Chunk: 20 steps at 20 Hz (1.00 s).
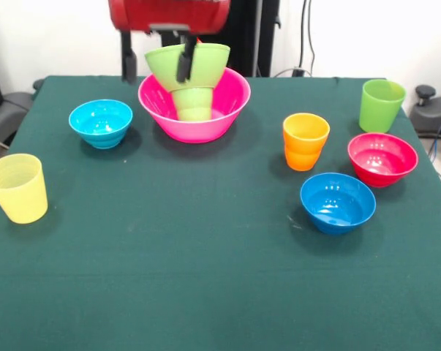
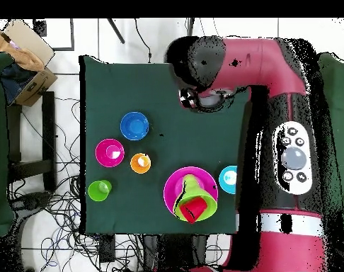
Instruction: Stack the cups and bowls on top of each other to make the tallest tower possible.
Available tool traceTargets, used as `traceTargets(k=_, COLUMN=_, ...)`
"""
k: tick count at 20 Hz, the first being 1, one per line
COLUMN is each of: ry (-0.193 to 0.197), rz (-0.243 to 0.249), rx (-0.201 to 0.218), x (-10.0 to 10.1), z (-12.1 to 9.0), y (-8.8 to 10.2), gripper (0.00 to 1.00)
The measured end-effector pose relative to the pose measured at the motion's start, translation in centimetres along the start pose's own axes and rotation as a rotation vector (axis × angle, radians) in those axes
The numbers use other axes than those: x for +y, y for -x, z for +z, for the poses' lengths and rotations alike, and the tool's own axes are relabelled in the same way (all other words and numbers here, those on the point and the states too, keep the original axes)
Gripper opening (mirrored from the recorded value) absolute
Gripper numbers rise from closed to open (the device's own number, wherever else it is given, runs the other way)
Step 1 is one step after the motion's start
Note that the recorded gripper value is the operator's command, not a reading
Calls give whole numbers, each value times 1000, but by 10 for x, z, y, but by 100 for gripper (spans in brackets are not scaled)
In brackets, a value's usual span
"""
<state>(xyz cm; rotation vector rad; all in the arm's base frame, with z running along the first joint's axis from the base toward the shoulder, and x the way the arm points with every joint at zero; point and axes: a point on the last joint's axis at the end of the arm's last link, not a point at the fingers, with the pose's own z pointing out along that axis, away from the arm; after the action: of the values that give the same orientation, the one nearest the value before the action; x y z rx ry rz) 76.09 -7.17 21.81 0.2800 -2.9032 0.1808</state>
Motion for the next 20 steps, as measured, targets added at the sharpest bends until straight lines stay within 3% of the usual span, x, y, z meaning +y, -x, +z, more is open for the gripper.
traceTargets(k=8, ry=-4, rz=63, rx=155, x=-28, z=-39, y=-17, gripper=100)
traceTargets(k=14, ry=-4, rz=103, rx=172, x=-46, z=-63, y=-18, gripper=100)
traceTargets(k=20, ry=3, rz=116, rx=143, x=-54, z=-59, y=-8, gripper=100)
